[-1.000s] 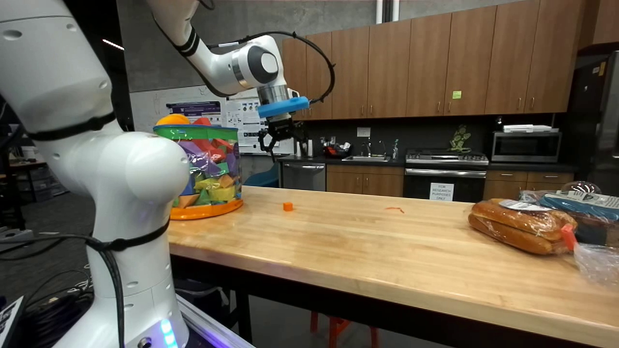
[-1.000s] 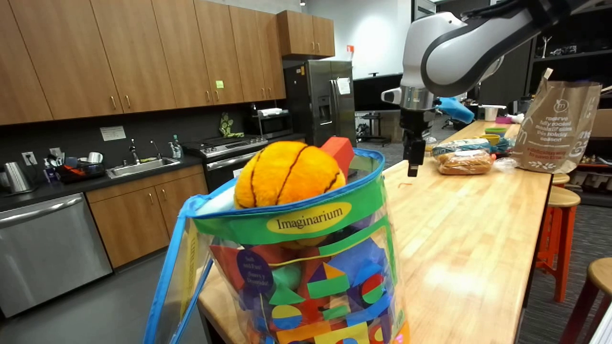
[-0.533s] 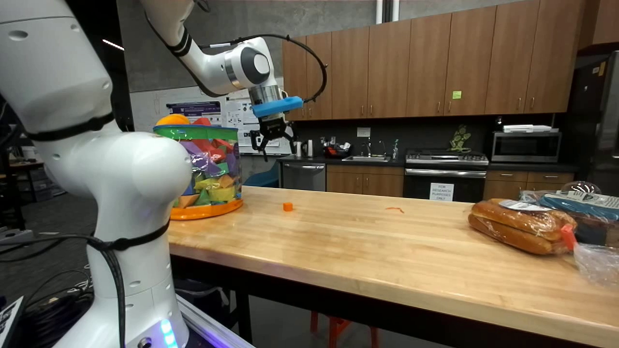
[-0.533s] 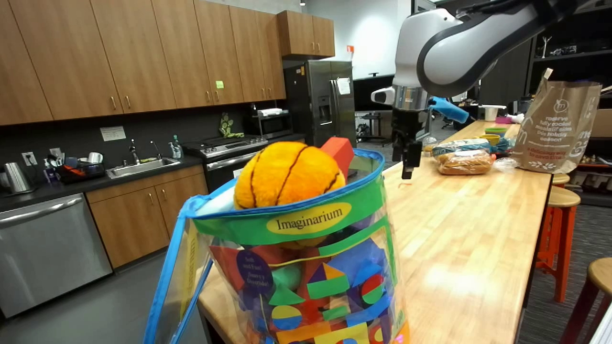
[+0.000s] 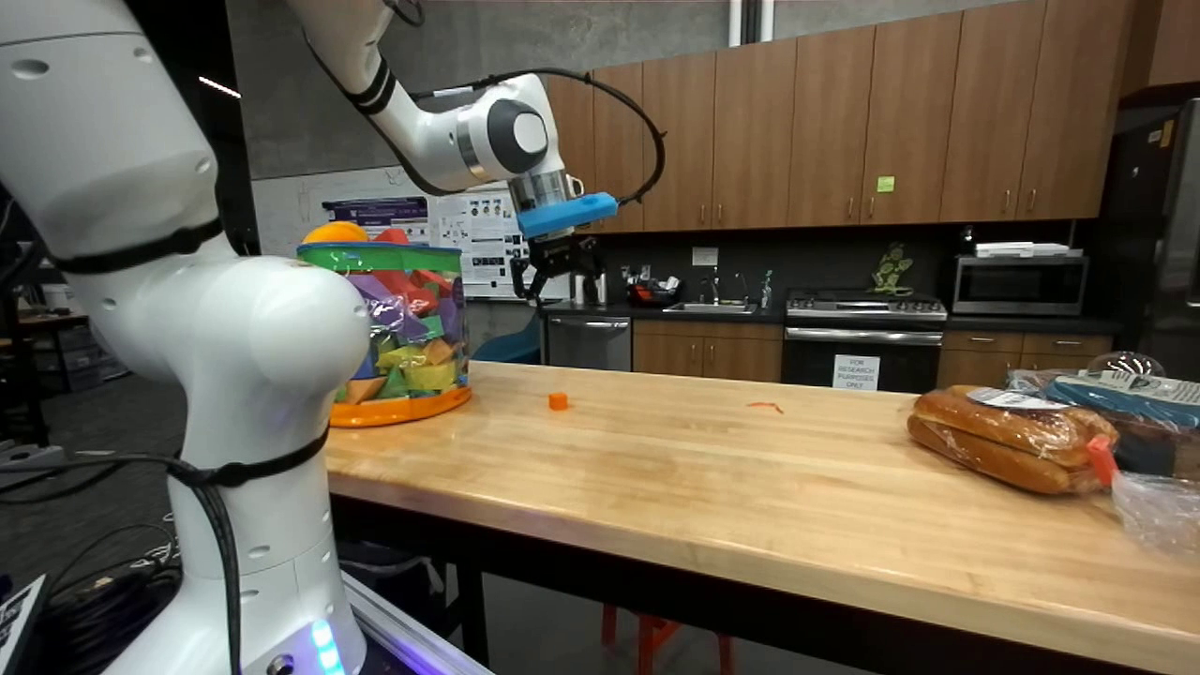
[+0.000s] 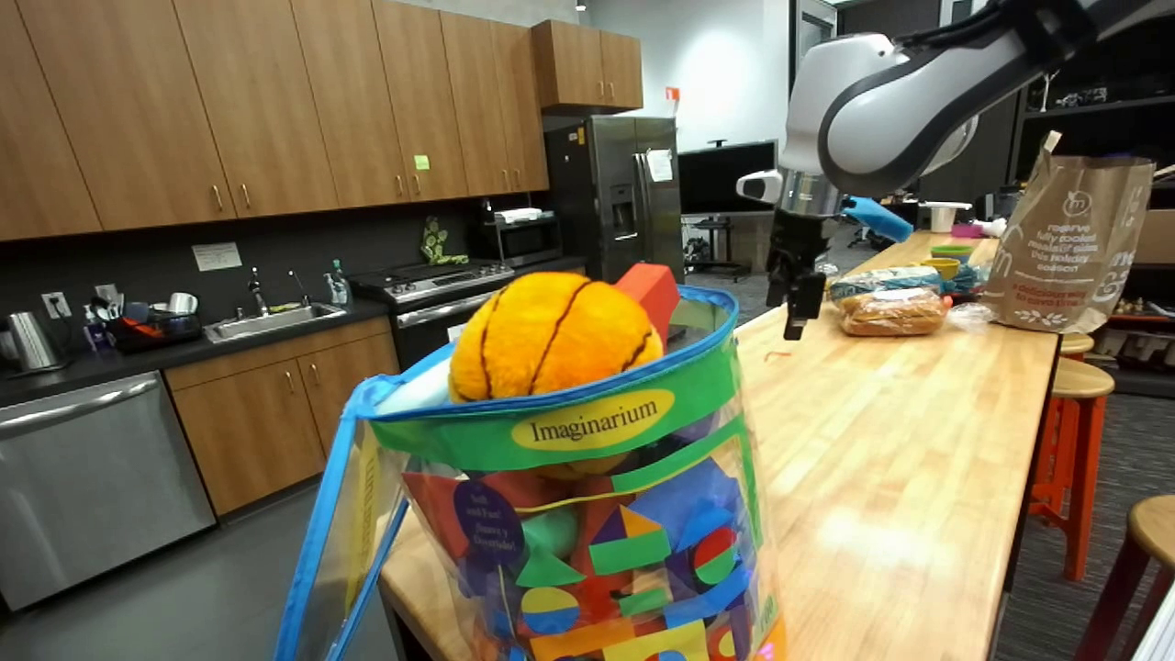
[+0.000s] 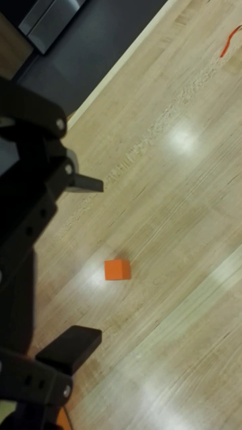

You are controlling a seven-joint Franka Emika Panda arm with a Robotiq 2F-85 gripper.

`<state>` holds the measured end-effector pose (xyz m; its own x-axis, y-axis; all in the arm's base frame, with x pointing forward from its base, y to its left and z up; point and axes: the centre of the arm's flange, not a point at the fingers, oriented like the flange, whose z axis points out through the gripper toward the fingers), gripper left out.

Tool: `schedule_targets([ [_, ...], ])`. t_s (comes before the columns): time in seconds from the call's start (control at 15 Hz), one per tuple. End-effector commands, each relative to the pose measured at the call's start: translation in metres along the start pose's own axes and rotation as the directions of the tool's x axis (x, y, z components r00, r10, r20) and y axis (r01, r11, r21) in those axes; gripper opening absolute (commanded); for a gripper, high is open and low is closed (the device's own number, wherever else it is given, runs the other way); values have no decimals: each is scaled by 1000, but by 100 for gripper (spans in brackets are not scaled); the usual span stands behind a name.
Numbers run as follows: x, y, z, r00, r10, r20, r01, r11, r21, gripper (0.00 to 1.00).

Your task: Put the orange block into the bag

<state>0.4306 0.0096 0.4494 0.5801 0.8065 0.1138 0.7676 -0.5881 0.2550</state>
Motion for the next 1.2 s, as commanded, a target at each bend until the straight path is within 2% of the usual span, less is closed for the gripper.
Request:
schedule_targets([
  [0.0, -25, 19, 18, 999, -45, -13, 46, 999, 9, 100],
  [0.13, -27, 19, 27, 998, -62, -18, 62, 997, 51, 100],
  [0.33, -12, 4, 39, 993, -110, -41, 115, 984, 140, 100],
  [0.67, 18, -16, 55, 984, -175, -34, 178, 958, 225, 100],
  [0.87, 32, -21, 68, 983, -182, -13, 179, 953, 245, 100],
  [1.13, 49, -13, 85, 986, -153, 58, 136, 964, 228, 100],
])
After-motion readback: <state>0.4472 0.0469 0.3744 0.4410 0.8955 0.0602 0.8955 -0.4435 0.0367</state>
